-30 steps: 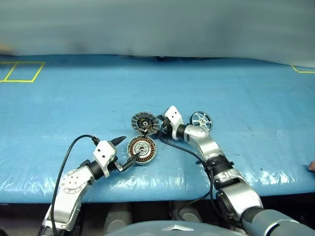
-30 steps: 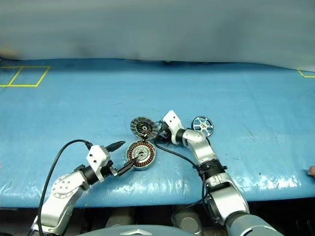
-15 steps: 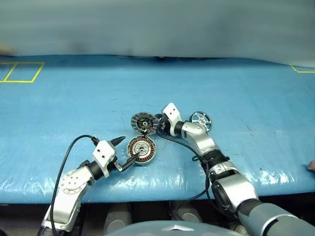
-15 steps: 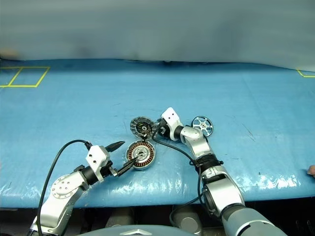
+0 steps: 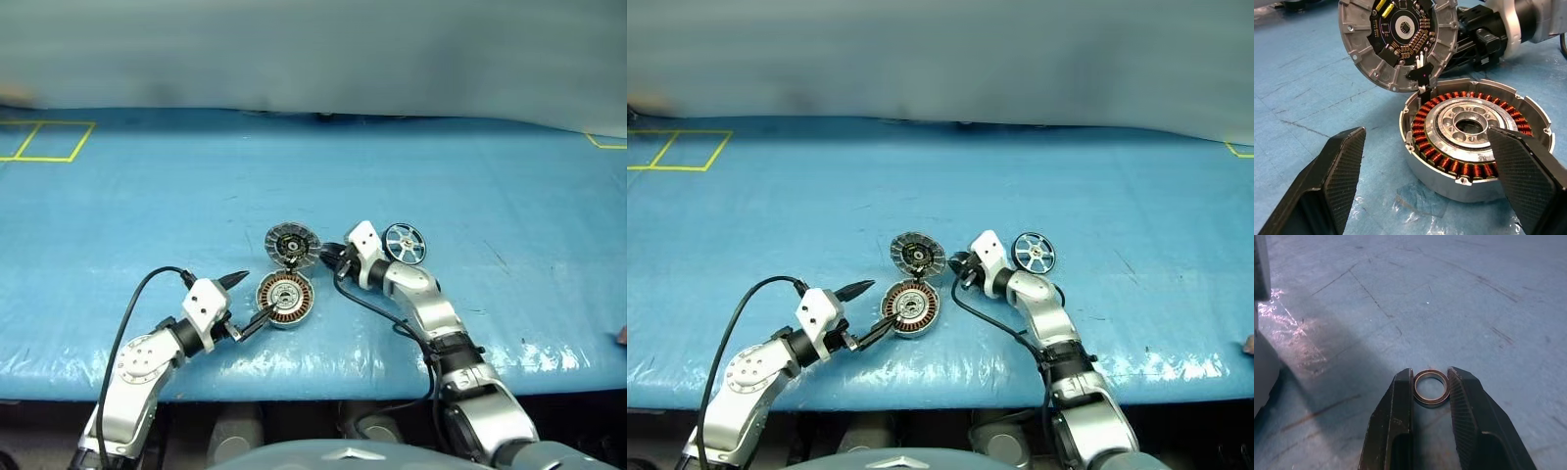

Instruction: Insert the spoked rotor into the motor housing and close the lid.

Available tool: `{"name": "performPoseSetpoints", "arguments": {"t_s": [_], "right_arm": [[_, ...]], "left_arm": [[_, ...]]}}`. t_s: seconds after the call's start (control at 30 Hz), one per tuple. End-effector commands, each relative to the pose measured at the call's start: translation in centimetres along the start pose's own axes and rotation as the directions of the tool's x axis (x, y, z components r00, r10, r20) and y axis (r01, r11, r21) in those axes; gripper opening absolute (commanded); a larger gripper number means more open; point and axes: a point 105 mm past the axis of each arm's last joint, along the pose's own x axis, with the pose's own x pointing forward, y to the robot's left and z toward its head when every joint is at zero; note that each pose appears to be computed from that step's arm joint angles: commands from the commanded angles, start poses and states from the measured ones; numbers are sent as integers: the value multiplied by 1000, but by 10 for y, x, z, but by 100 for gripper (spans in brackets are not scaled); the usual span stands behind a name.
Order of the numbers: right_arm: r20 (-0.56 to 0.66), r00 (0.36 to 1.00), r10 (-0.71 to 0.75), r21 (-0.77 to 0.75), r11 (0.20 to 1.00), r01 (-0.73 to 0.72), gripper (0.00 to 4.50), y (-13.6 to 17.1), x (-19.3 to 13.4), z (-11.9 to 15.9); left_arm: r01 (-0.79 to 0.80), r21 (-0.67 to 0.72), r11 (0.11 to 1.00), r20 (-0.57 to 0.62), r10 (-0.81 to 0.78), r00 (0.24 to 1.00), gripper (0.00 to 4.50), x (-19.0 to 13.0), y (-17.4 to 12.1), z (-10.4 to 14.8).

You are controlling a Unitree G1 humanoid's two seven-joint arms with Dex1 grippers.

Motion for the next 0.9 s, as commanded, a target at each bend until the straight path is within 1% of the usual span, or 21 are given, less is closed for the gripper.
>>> {"name": "performPoseSetpoints", "arguments": {"t_s": [0.03,0.2,0.4,0.5,0.67,0.9], "right_arm": [[4,1000,1,-3,1000,-1,64,3,-20,4],[-25,997,71,-38,997,-72,64,20,-40,6],[1,987,158,-65,985,-158,64,44,-48,21],[11,984,178,-77,981,-177,64,52,-48,27],[33,959,282,-90,956,-279,64,78,-40,36],[58,936,348,-118,933,-340,64,97,-23,43]], "left_arm": [[20,28,999,81,-22,996,420,-4,1,15],[41,20,999,103,-43,994,420,-7,-1,13],[30,27,999,180,-35,983,420,-13,-3,15],[19,9,1000,201,-21,979,420,-15,-4,15],[46,-11,999,188,-43,981,420,-18,-13,7],[66,-8,998,166,-64,984,420,-19,-17,2]]}}
